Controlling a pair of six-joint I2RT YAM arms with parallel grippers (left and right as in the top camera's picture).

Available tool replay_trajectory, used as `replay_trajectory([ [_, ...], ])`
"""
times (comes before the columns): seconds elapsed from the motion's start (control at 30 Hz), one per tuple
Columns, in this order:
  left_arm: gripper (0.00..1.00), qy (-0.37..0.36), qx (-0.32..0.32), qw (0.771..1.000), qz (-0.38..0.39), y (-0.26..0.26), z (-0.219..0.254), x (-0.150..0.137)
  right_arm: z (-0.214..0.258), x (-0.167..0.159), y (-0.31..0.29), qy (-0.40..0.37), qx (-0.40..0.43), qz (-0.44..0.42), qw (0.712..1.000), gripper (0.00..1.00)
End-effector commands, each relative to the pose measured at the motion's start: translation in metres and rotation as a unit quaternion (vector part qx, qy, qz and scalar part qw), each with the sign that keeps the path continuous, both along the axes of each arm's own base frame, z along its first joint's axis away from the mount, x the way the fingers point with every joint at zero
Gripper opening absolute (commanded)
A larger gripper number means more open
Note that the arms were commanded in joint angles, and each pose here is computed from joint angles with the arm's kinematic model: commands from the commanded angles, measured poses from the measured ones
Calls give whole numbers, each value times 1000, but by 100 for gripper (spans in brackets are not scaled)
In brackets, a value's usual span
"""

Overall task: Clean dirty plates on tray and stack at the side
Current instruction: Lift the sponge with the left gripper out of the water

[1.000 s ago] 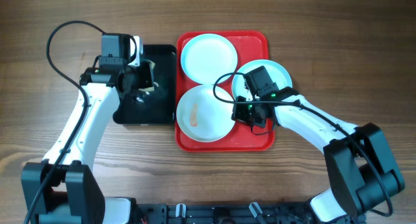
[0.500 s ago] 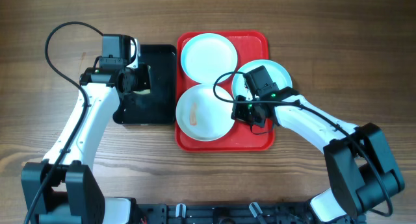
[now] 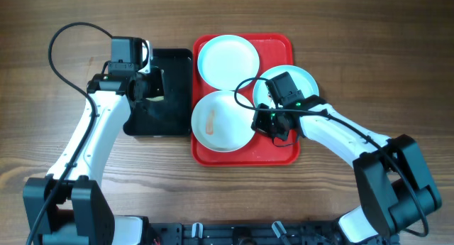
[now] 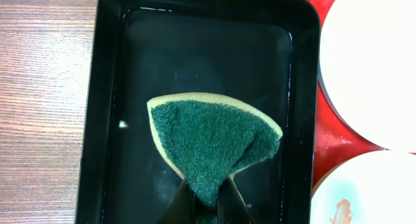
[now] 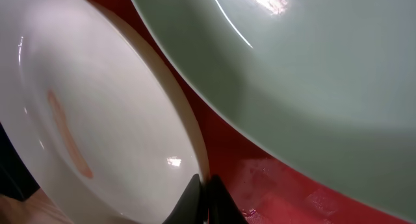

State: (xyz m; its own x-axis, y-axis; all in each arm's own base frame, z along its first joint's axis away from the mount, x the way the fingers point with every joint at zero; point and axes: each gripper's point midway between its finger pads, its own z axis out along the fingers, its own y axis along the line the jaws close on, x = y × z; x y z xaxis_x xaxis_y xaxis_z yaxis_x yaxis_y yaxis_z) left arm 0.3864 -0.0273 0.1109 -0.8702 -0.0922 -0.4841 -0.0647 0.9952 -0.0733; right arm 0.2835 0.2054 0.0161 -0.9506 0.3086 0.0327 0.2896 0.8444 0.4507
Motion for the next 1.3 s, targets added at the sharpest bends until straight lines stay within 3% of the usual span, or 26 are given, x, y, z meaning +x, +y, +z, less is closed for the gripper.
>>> replay_trajectory([
  [0.0,4,-16,3,1000,5,3,10,3,-5,-2,0,-4,-7,21,1000,4],
  [0.43,4,-14,11,999,40,11,9,1,-5,-3,0,-11,-8,36,999,5],
  [0.63,4,-7,-26,995,98,10,8,-1,-4,0,1,-17,-5,36,999,4],
  [0.87,4,13,-65,998,6,-18,6,-9,-3,1,1,-19,-5,36,999,4],
  [1.07,4,-3,-50,999,-15,-17,24,0,-6,14,-9,-47,-38,22,998,4],
  [1.27,4,22,-50,998,-14,-17,18,-11,-8,15,-13,-56,-55,30,996,6],
])
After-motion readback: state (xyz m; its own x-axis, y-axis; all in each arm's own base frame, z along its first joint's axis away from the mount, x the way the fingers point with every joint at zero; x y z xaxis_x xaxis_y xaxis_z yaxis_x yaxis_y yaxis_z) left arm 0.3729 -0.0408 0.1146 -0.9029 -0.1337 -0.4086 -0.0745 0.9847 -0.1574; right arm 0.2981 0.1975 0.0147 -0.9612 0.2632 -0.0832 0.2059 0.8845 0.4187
